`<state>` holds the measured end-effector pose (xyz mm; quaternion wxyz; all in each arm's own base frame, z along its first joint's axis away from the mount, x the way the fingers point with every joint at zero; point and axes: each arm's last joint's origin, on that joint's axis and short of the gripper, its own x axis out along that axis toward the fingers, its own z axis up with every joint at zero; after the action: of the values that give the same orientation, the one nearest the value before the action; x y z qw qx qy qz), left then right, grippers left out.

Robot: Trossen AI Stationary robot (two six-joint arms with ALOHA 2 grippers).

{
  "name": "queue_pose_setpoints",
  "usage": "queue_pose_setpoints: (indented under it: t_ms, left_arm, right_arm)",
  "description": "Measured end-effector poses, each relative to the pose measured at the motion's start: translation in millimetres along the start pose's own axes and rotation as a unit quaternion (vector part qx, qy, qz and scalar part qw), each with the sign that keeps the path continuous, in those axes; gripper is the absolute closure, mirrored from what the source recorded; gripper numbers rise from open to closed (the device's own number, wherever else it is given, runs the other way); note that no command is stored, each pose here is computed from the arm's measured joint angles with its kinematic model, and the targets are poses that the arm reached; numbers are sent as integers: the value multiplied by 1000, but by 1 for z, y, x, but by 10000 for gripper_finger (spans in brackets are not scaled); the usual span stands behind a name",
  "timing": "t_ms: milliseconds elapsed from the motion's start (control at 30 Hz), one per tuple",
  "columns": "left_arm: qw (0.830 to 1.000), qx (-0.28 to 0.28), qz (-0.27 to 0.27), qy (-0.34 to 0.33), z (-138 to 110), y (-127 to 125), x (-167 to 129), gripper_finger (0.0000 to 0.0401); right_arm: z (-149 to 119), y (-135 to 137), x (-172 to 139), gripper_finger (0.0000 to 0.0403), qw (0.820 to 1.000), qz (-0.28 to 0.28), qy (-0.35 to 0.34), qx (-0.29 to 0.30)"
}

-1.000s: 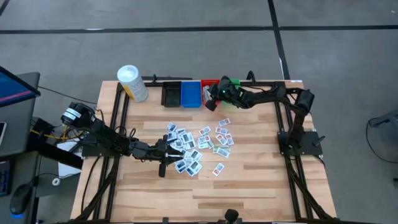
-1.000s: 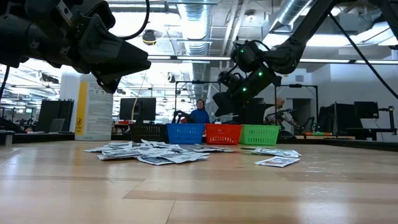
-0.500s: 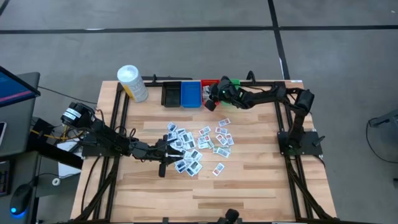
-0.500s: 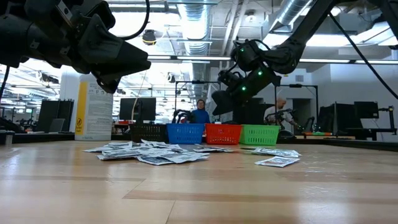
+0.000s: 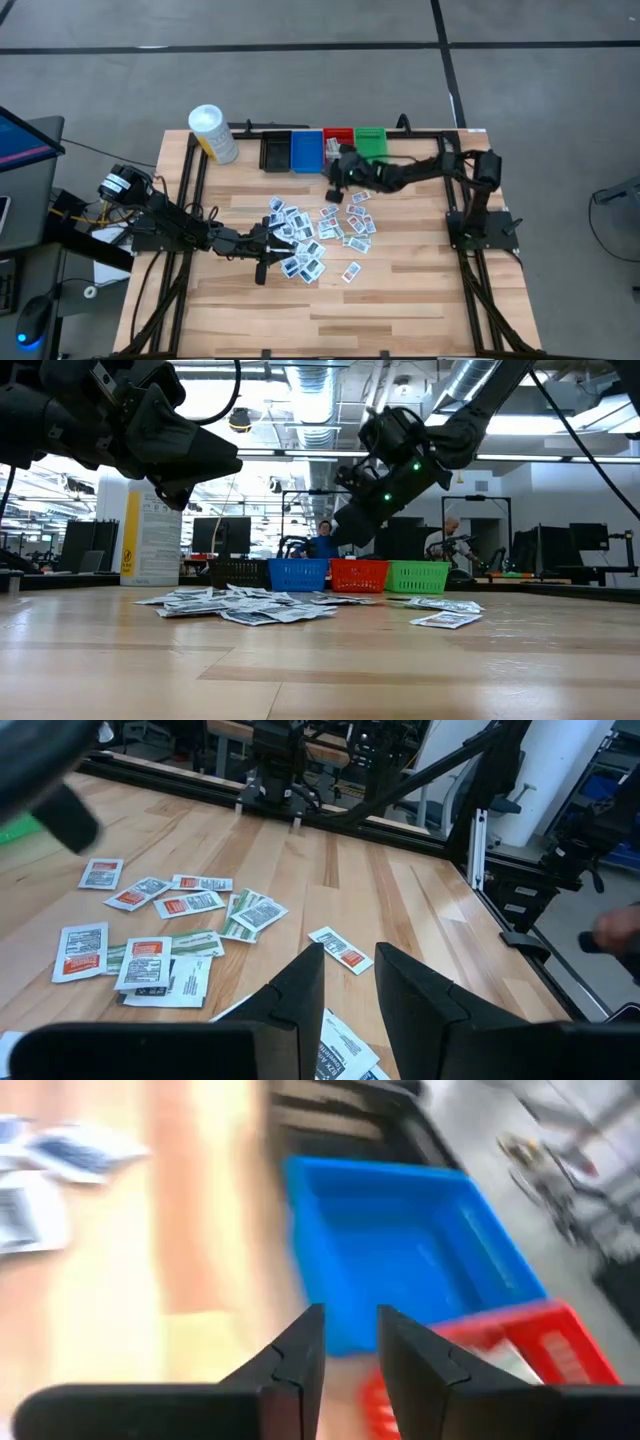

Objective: Pick & Place First Aid Supplies
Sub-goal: Put the green bandage pack into the red bin

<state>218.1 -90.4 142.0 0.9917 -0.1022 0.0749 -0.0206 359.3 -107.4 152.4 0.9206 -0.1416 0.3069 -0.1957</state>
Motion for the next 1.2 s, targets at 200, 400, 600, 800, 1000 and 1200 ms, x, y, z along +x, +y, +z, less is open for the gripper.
queue_pose_setpoints:
  t_ms: [200, 400, 600, 800, 1000, 1200]
  left_arm:
    - [1000, 0, 0, 0, 0, 0, 0, 308]
    - [1000, 1, 1, 2, 0, 0, 0, 308]
    - [1000, 1, 1, 4, -1, 0, 0, 308]
    - [1000, 2, 1, 4, -1, 0, 0, 308]
    - [1000, 0, 1, 4, -1, 0, 0, 308]
    - [1000, 0, 1, 4, -1, 0, 0, 308]
  right_arm:
    - [10, 47, -14, 327, 995, 55, -10, -77]
    - [11, 77, -35, 327, 986, 107, 28, -122]
    - [12, 93, -72, 327, 976, 156, 89, -122]
    - [16, 109, -96, 327, 969, 212, 111, -66]
    - [3, 126, -97, 327, 959, 228, 154, -62]
    - [-2, 127, -92, 320, 957, 228, 171, -48]
